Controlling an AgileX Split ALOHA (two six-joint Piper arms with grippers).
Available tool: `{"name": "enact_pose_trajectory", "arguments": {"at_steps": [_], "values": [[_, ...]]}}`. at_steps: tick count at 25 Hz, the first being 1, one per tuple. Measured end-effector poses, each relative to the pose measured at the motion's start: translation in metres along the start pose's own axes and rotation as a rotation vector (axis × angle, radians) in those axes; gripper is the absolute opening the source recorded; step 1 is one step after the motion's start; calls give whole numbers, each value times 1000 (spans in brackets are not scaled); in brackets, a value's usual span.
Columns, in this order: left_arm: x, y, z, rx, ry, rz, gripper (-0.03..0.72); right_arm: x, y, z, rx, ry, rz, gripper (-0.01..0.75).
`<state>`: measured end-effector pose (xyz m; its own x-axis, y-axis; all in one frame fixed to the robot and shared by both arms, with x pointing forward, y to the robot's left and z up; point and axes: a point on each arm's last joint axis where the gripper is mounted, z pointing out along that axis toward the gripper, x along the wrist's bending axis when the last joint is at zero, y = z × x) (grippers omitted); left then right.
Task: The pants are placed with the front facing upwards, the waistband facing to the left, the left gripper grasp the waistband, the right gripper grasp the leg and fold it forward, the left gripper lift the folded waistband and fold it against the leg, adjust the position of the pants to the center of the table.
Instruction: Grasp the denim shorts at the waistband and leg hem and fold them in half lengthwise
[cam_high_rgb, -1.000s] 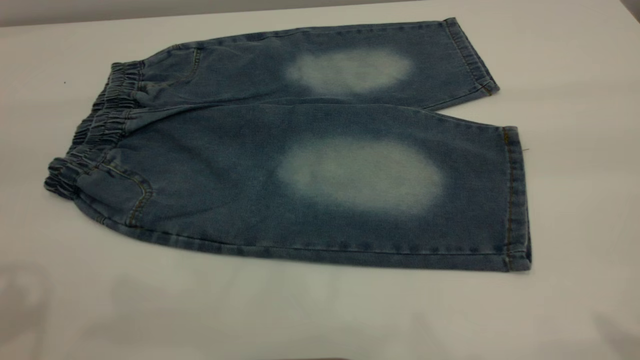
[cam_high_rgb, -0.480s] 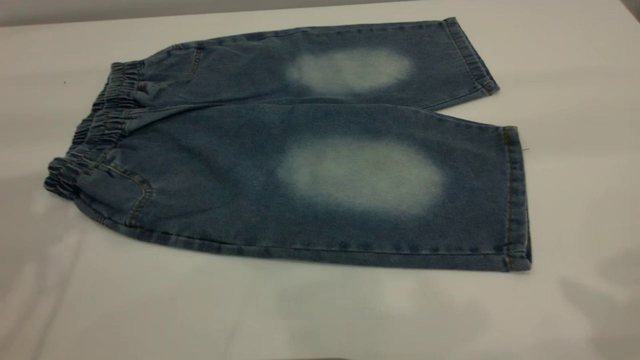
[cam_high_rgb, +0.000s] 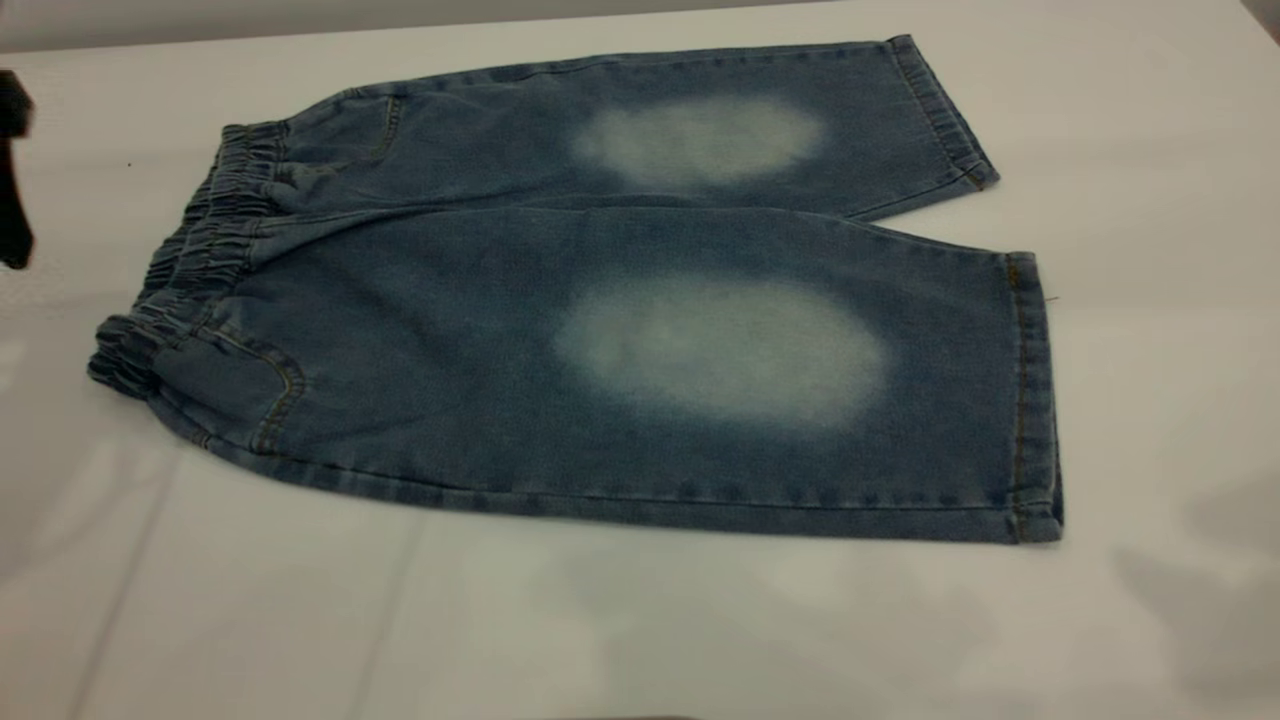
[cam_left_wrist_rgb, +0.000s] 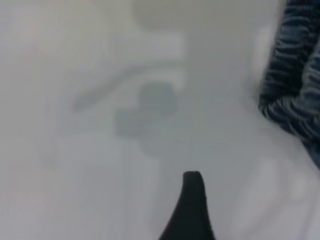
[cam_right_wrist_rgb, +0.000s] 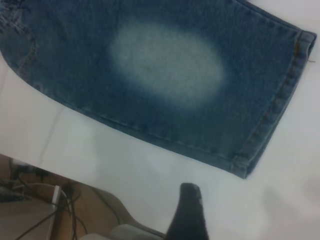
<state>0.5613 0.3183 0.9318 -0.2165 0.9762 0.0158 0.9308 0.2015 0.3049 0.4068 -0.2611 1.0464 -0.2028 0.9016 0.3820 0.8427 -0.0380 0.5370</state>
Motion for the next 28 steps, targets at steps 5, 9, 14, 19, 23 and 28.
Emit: {"name": "enact_pose_trajectory", "arguments": {"at_steps": [5, 9, 14, 19, 23, 28], "values": [[-3, 1, 25, 15, -5, 4, 583, 0, 0, 0, 0, 0, 0, 526], [-5, -1, 43, 26, -13, 0, 583, 0, 0, 0, 0, 0, 0, 526], [-6, -3, 62, 36, -21, -7, 583, 0, 0, 0, 0, 0, 0, 526], [-11, -7, 76, 47, -26, 3, 583, 0, 1, 0, -6, -3, 0, 526], [-13, -9, 87, 49, -31, 6, 583, 0, 1, 0, -7, -3, 0, 526], [-14, -9, 97, 63, -33, -3, 583, 0, 1, 0, -8, -4, 0, 526]]}}
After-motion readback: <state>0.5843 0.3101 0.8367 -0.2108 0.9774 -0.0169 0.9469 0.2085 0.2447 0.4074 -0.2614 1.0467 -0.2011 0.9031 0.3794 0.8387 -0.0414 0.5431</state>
